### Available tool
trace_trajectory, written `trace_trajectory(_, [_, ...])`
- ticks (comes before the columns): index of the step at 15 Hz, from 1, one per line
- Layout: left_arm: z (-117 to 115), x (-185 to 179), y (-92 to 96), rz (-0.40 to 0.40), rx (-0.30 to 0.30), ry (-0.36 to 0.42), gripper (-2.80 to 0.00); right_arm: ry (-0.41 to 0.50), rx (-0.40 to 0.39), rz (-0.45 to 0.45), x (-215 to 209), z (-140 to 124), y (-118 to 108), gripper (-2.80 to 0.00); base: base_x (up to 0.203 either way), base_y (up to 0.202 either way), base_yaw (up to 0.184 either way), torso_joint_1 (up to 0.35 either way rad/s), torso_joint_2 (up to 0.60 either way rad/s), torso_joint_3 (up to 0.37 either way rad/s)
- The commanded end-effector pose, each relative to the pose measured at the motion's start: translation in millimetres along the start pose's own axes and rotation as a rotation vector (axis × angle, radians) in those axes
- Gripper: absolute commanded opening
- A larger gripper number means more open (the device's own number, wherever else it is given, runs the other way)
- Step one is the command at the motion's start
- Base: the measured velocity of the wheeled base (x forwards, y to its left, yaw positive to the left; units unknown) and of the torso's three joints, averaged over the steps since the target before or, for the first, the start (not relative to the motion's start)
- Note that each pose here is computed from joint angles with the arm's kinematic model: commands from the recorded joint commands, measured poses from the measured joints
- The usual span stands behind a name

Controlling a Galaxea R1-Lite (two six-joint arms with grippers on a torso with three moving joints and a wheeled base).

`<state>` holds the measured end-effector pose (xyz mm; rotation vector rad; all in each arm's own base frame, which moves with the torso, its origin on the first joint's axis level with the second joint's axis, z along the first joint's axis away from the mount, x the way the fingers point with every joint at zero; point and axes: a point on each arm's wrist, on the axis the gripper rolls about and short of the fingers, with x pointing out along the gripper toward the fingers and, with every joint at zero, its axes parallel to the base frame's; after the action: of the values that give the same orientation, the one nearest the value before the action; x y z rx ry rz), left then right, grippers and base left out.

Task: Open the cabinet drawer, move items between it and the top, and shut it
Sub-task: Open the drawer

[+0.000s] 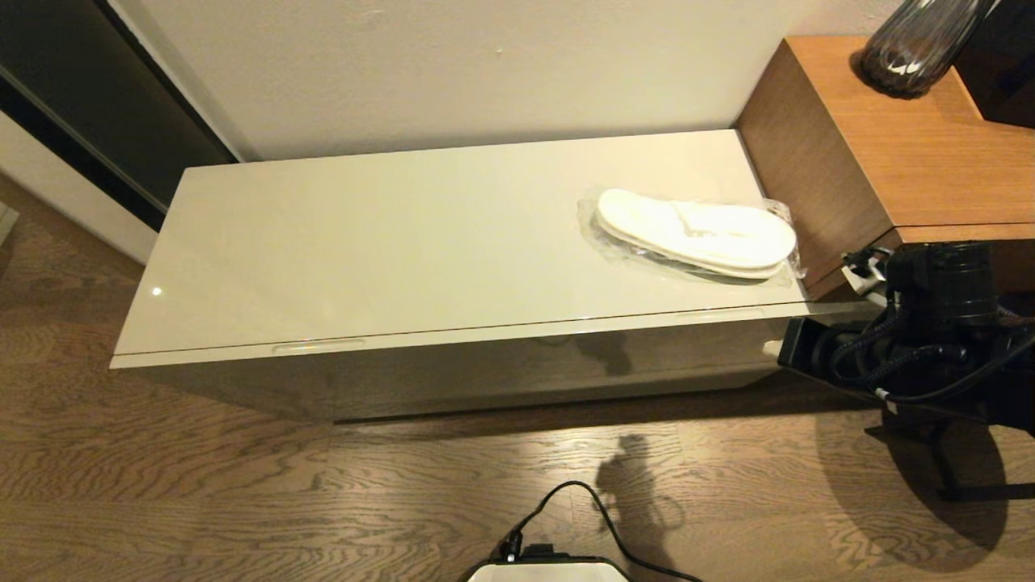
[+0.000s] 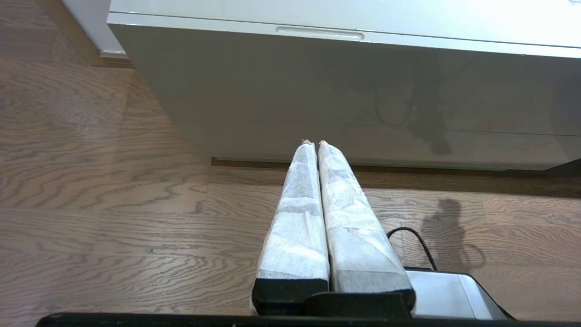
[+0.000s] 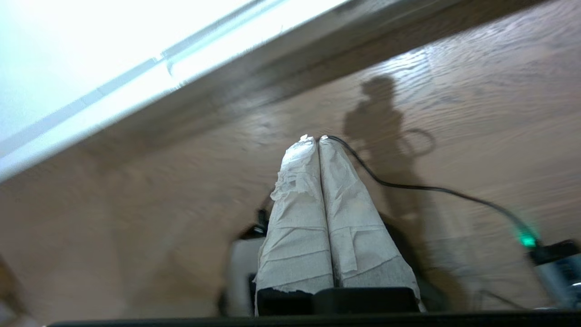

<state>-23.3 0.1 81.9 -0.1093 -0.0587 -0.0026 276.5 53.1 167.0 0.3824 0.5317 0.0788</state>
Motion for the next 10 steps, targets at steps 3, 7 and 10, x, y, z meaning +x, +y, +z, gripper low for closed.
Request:
trace_trajectory(3, [0.1,0.1,0.0,-0.001,-0.001,0.0,-2.8,-0.026,-0.183,0.019,9.4,-2.8,0.5,-2.8,0.0,0.0,0.0,0.0,0.0,0.0])
trace_trajectory(7, [0.1,0.1,0.0,0.0,-0.001,0.0,-2.8,-0.114,-0.332,-0.04,51.4,-2.0,-1.2,-2.8,0.0,0.0,0.0,0.0,0.0,0.0])
trace_trajectory(10, [0.1,0.1,0.0,-0.001,-0.001,0.0,-2.8,-0.135,-0.369,-0.067,77.7,-8.3,-4.9,-2.8,0.0,0.0,0.0,0.0,0.0,0.0])
